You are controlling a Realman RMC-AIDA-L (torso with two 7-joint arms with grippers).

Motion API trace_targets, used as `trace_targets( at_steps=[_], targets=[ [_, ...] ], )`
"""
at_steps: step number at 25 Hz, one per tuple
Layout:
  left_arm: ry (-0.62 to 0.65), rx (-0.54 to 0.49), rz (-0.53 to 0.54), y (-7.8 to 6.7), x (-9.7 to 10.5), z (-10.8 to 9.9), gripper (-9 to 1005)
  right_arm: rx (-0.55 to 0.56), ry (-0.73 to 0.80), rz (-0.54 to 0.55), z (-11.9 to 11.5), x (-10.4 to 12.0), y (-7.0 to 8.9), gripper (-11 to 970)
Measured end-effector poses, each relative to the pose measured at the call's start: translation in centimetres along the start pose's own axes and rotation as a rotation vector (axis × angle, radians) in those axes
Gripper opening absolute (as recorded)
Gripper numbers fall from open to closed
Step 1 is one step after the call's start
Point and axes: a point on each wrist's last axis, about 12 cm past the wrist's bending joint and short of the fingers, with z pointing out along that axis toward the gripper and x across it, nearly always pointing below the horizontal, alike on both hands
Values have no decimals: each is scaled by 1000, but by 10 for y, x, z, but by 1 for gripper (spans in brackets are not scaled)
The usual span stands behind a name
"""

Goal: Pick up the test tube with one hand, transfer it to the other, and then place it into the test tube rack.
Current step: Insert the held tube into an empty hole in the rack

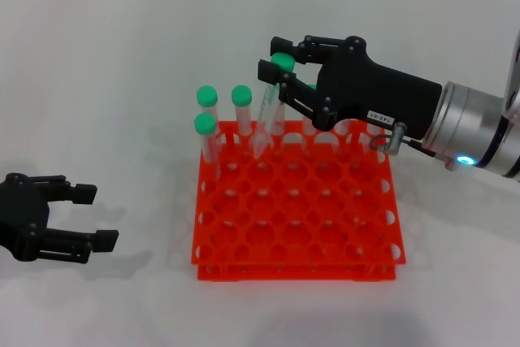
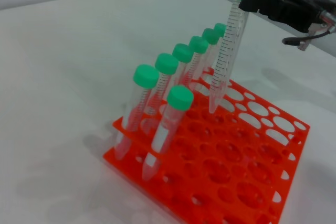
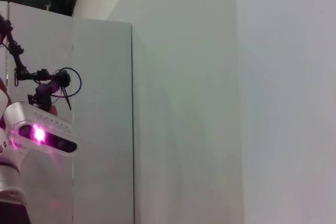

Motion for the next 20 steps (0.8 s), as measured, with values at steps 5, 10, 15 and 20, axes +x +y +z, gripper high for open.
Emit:
trace_targets(
  at_steps=[5,10,15,20],
  targets=[
    [-4,-6,1,1,-1,-1,892,3,1,-2,2,-1,0,280],
    [-5,-6,1,1,-1,-1,891,5,-1,0,2,-1,0,280],
    [-11,-15,2,4,-3,1,891,17,-14,-11,6,1,2,280],
    [-13,-11,10,5,-7,2,891,34,-5,-33,13,5,4,280]
  ],
)
